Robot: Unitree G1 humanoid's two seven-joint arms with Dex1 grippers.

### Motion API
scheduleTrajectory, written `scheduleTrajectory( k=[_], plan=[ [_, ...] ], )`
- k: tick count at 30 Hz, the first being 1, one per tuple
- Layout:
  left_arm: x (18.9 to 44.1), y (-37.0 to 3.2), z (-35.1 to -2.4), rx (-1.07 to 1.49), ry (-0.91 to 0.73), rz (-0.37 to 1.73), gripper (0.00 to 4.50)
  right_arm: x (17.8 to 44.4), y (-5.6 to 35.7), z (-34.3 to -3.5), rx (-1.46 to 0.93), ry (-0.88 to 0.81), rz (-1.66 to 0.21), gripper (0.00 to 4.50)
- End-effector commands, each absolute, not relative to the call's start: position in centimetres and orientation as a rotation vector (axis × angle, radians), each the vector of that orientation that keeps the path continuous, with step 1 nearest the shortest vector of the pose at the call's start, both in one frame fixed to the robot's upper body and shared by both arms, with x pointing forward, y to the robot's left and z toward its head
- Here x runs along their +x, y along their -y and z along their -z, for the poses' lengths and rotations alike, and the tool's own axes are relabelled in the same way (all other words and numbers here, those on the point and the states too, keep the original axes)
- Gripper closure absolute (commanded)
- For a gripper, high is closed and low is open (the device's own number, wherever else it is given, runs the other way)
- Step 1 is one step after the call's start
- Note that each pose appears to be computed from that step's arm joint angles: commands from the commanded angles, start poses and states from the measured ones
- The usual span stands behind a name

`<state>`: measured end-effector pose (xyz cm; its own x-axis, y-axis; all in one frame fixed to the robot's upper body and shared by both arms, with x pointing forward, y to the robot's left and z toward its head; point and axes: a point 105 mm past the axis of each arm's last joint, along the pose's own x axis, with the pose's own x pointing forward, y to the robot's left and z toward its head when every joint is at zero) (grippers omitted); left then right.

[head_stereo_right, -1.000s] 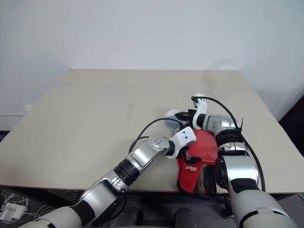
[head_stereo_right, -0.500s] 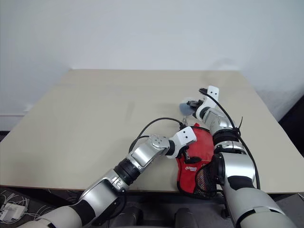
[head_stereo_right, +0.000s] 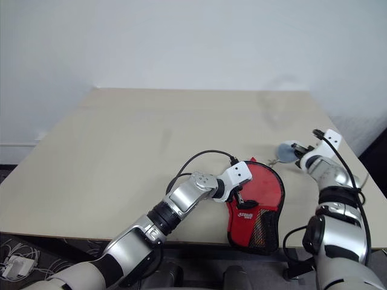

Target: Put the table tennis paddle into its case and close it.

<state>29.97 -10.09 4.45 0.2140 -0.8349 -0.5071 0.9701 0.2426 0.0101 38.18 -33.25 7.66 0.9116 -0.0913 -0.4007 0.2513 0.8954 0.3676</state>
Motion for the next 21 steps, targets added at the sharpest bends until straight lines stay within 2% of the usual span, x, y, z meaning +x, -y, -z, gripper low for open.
scheduleTrajectory(
  k=[1,12,21],
  plan=[
    [28.6,7.6,1.3,0.437,-0.693,1.252,0.0,35.3,37.2,-11.6,0.393,-0.276,0.286,4.5],
    [27.6,8.4,1.6,0.448,-0.698,1.296,0.0,27.4,37.4,-10.2,0.366,-0.403,0.295,4.5],
    [27.1,9.0,1.7,0.445,-0.701,1.318,0.0,21.6,34.8,-9.4,0.402,-0.536,0.147,4.5]
  ],
)
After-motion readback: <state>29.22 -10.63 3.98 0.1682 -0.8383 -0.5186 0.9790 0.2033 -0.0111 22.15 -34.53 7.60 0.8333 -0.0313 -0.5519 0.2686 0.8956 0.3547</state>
